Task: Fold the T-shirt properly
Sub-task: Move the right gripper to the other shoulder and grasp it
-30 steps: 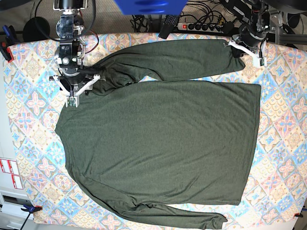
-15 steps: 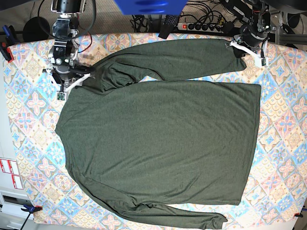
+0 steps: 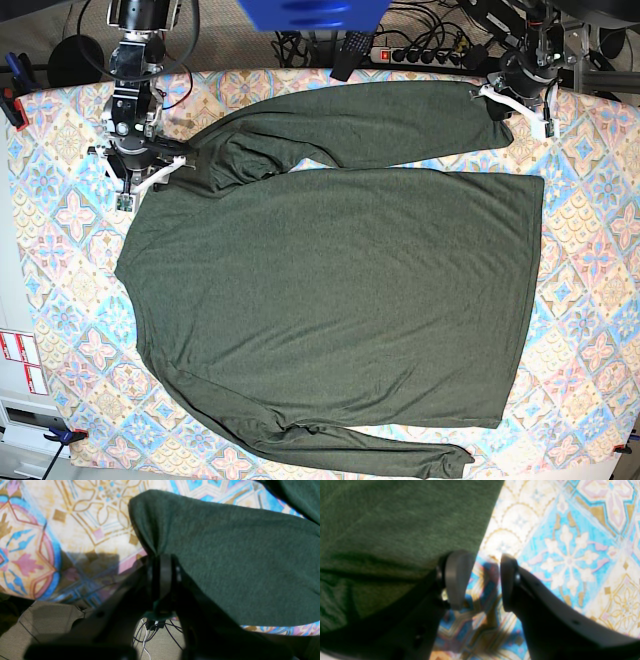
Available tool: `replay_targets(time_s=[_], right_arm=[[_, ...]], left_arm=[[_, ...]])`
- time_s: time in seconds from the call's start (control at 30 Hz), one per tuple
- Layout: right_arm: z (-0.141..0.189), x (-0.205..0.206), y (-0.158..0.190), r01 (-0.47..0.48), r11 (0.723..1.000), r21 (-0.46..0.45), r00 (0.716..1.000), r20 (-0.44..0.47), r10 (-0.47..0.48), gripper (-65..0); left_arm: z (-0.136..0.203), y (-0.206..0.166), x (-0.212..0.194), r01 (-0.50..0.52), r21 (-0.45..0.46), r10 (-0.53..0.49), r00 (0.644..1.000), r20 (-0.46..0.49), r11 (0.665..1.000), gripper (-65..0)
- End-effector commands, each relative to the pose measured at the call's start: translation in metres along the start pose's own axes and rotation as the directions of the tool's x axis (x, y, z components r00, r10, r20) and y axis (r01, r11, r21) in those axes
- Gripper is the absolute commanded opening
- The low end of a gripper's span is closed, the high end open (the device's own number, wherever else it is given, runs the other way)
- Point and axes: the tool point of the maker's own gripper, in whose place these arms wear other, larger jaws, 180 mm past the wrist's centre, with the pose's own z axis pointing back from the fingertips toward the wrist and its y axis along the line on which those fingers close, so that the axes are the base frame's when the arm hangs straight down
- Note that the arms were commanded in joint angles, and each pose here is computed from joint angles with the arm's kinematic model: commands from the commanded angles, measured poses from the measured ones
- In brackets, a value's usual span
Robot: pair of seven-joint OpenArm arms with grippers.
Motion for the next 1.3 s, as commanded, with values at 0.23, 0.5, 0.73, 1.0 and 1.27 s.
replay_targets(time_s=[0.23,0.5,0.73,1.0,1.27], right_arm=[[0.001,-0.002,0.027,-0.059,0.996,0.059,0.998,-0.017,0.061,-41.8],[0.000,-0.006,0.037,-0.076,0.994,0.083,0.997,-0.025,0.079,-42.0],[-0.001,-0.012,0.037,-0.074,0.994,0.083,0.996,-0.045,0.077,-44.6],[-0.002,-0.012,0.035,-0.070,0.995,0.078,0.996,-0.046,0.073,-65.0],[0.005,0.012,0.028,-0.059,0.996,0.061,0.998,0.019,0.058,-64.8]], left_arm=[[0.002,0.003,0.001,0.011,0.005,-0.011,1.000,-0.003,1.000,-65.0],[0.002,0.002,0.001,0.012,0.003,-0.012,1.000,-0.003,1.000,-65.0],[0.002,0.003,0.002,0.011,0.005,-0.011,1.000,0.000,1.000,-65.0],[0.002,0.003,0.004,0.011,0.006,-0.011,1.000,0.007,1.000,-65.0],[0.002,0.003,0.019,0.012,0.008,-0.012,0.998,0.064,1.000,-65.0]])
